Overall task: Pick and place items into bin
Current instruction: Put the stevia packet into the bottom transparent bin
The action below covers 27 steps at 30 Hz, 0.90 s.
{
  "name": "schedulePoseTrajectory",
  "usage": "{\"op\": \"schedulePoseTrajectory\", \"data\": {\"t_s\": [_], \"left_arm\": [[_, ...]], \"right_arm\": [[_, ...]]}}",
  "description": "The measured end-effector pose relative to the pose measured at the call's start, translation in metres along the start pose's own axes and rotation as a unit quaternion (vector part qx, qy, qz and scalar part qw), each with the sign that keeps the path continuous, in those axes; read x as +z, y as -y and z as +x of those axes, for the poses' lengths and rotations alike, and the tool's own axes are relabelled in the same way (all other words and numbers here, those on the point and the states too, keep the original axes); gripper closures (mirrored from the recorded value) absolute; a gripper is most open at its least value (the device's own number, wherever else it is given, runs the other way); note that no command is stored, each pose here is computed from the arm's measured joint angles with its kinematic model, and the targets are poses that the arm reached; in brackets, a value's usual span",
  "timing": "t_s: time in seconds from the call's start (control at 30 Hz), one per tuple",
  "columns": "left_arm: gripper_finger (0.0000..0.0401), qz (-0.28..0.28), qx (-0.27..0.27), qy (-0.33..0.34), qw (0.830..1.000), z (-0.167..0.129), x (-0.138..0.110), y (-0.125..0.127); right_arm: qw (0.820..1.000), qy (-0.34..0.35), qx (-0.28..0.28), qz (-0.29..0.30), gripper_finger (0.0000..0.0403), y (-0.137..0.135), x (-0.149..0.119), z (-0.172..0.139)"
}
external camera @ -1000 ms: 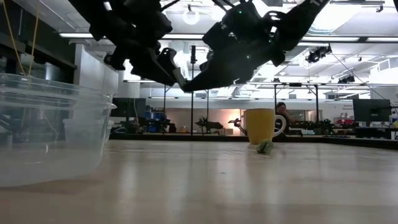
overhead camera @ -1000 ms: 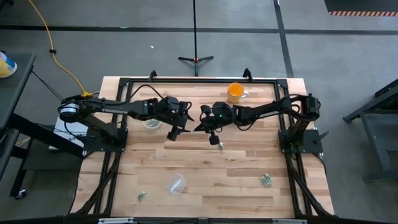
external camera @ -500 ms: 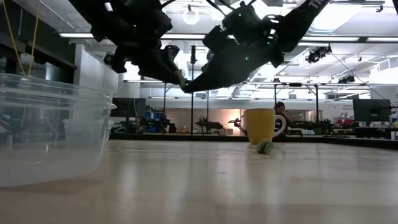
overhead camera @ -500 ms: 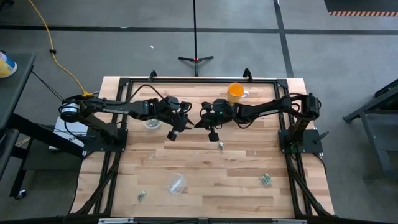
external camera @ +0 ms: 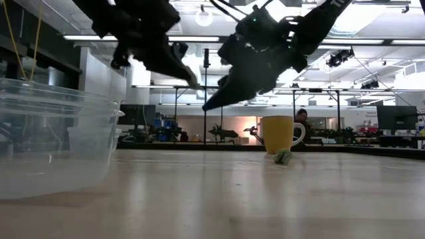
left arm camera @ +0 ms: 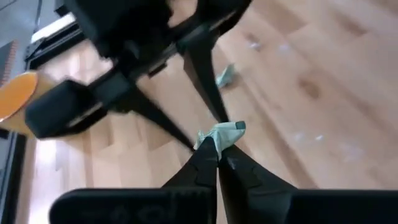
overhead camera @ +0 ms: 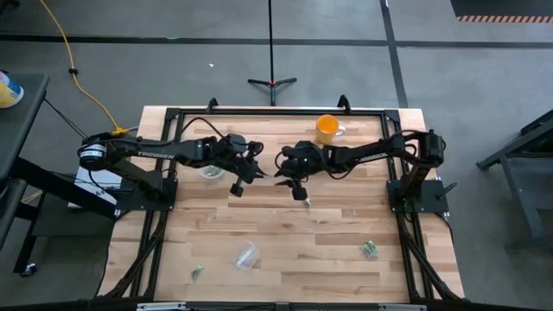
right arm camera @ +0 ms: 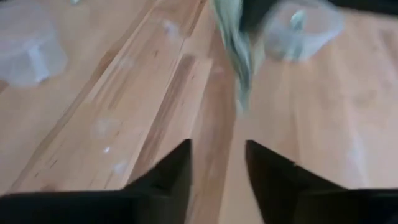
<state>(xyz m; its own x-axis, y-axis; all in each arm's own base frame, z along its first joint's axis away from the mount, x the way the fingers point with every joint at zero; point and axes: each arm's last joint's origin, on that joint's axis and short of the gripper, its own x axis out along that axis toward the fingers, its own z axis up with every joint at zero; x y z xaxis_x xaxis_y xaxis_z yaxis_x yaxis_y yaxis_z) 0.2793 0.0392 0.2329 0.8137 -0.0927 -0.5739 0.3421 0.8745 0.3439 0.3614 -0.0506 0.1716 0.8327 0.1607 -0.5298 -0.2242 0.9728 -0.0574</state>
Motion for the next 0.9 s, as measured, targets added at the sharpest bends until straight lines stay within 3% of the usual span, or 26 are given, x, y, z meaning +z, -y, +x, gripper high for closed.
{"op": "schedulePoseTrajectory", "data": {"t_s": [0.1,0.23,0.33,0.47,0.7,0.9], "left_arm": [[0.0372,-0.027,-0.038,0.021,0.999,-0.005,0.009,0.012],[0.0372,-0.12,-0.111,0.004,0.987,-0.009,0.027,0.032],[0.0372,-0.181,-0.151,-0.019,0.972,-0.009,0.039,0.054],[0.0371,-0.217,-0.201,-0.029,0.955,-0.011,0.055,0.092],[0.0369,-0.235,-0.167,-0.058,0.956,-0.013,0.07,0.151],[0.0351,-0.265,-0.155,-0.098,0.947,-0.001,0.066,0.178]], "right_arm": [[1.0,-0.024,0.001,0.02,0.0205,-0.004,-0.004,0.001],[0.997,-0.048,-0.019,0.065,0.0153,-0.003,-0.008,0.0],[0.994,-0.063,-0.022,0.089,0.0137,-0.003,-0.011,0.0],[0.992,-0.08,-0.017,0.097,0.0136,-0.005,-0.014,0.0],[0.991,-0.089,-0.013,0.098,0.0139,-0.007,-0.015,0.0],[0.991,-0.093,-0.012,0.099,0.0139,-0.007,-0.016,0.0]]}}
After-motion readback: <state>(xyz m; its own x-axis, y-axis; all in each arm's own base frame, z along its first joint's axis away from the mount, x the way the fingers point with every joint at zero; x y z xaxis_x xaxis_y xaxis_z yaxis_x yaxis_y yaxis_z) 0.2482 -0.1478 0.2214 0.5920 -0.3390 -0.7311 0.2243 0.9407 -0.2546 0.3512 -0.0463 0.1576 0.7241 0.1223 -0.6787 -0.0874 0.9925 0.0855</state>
